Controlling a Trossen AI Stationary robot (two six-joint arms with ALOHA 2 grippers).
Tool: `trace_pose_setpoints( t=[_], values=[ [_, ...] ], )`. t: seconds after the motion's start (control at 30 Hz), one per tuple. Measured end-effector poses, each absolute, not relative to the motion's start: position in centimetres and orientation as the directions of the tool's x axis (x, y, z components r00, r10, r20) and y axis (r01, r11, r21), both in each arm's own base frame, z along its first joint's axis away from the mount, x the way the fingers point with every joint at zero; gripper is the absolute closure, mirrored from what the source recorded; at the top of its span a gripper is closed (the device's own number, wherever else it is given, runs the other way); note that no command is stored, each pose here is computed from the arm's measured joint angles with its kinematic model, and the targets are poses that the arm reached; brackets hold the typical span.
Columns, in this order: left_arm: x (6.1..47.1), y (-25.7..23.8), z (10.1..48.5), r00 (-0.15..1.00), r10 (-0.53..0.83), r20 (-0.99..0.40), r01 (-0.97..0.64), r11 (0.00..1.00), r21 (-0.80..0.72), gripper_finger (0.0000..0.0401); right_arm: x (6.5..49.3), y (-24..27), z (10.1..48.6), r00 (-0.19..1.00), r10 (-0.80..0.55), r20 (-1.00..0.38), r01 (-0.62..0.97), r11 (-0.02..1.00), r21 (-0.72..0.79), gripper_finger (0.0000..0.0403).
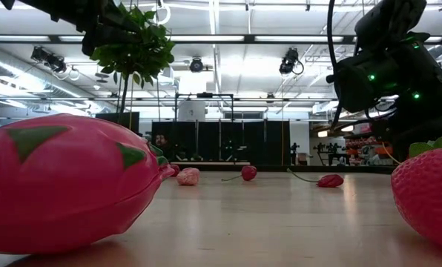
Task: Pick and placing Produce into tupperware
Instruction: Put the purple onion into the white basket
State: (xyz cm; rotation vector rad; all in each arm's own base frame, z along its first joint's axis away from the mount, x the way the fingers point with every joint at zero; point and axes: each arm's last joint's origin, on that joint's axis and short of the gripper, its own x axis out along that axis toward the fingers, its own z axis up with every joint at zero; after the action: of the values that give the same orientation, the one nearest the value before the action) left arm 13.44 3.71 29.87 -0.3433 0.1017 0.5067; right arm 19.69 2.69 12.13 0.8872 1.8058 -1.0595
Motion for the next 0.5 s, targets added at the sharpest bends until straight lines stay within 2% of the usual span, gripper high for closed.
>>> trace_pose_setpoints(
  t=[0.5],
  values=[
    [13.44,3.71,29.86,0.871,0.458,-0.180,-0.492,0.819,-0.296,0.0251,19.67,2.57,12.10,-0.397,0.107,-0.912,0.855,0.404,-0.325,0.0095]
  ],
)
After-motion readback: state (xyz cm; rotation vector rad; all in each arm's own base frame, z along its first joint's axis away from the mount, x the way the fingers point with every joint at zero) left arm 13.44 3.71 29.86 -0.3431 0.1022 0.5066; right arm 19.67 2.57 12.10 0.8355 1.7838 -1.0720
